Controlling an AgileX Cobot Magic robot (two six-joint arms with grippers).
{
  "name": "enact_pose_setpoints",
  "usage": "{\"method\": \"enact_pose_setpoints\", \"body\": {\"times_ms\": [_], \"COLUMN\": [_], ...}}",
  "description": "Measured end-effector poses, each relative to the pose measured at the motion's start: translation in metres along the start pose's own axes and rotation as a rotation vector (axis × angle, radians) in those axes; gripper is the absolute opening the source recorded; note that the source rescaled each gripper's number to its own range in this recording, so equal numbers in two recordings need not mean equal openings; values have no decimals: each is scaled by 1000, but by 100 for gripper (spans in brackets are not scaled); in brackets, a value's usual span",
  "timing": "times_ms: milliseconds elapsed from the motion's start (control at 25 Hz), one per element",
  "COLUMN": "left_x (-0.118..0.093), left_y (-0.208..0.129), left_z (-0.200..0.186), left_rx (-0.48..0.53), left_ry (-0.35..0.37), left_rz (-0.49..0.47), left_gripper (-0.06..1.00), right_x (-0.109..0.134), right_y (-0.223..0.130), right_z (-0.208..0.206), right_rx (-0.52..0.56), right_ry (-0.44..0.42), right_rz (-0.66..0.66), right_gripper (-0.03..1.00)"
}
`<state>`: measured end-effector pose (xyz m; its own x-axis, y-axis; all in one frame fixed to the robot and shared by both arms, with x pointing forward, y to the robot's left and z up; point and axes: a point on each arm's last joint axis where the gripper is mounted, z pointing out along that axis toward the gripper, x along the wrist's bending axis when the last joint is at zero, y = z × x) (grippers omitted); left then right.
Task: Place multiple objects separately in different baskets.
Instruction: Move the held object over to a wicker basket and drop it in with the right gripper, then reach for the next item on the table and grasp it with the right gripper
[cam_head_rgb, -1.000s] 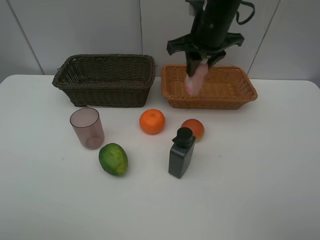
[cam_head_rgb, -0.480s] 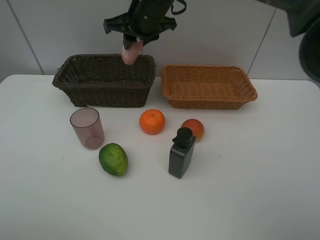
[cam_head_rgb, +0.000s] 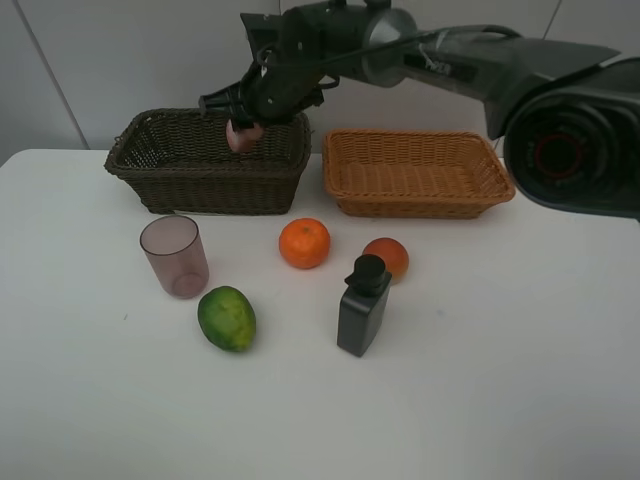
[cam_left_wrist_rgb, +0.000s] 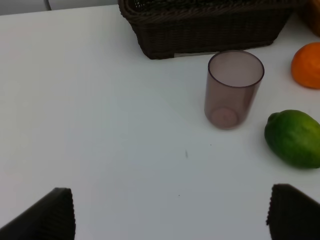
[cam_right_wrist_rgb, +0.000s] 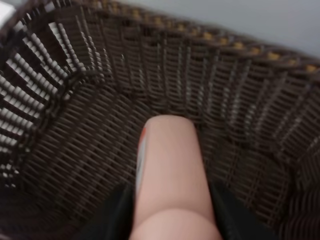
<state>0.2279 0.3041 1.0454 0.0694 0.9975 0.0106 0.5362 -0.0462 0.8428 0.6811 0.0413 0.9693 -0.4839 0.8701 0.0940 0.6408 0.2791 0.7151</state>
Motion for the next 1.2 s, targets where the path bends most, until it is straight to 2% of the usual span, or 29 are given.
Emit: {"method": "enact_pose_setpoints", "body": {"times_ms": [280,320,360,400,440,520,640,920,1040,1200], "left_x": [0,0,0,0,0,0,0,0,0,0], "left_y": [0,0,0,0,0,0,0,0,0,0], "left_z": [0,0,0,0,0,0,0,0,0,0], "left_rx": [0,0,0,0,0,0,0,0,0,0], "left_ry": [0,0,0,0,0,0,0,0,0,0], "left_rz": [0,0,0,0,0,0,0,0,0,0], "left_gripper": [100,100,100,100,100,100,100,100,100,100], "right_x": [-2,-2,-2,-2,-1,-1,-1,1,-1,-9], "right_y": [-14,-14,-14,-13,-13,-12,-7,21,22,8], "right_z": [19,19,19,19,19,19,12,-44,-69,-100], "right_rx": [23,18,17,13,3,2,-1,23,104,224], "right_ry": [-6,-5,-5,-4,-1,-2,-2,-9,-34,-122], "right_rz": [-6,-6,-7,-7,-7,-7,-6,12,52,159], "right_gripper": [0,1,6,16,42,68,85,90,90,90]}}
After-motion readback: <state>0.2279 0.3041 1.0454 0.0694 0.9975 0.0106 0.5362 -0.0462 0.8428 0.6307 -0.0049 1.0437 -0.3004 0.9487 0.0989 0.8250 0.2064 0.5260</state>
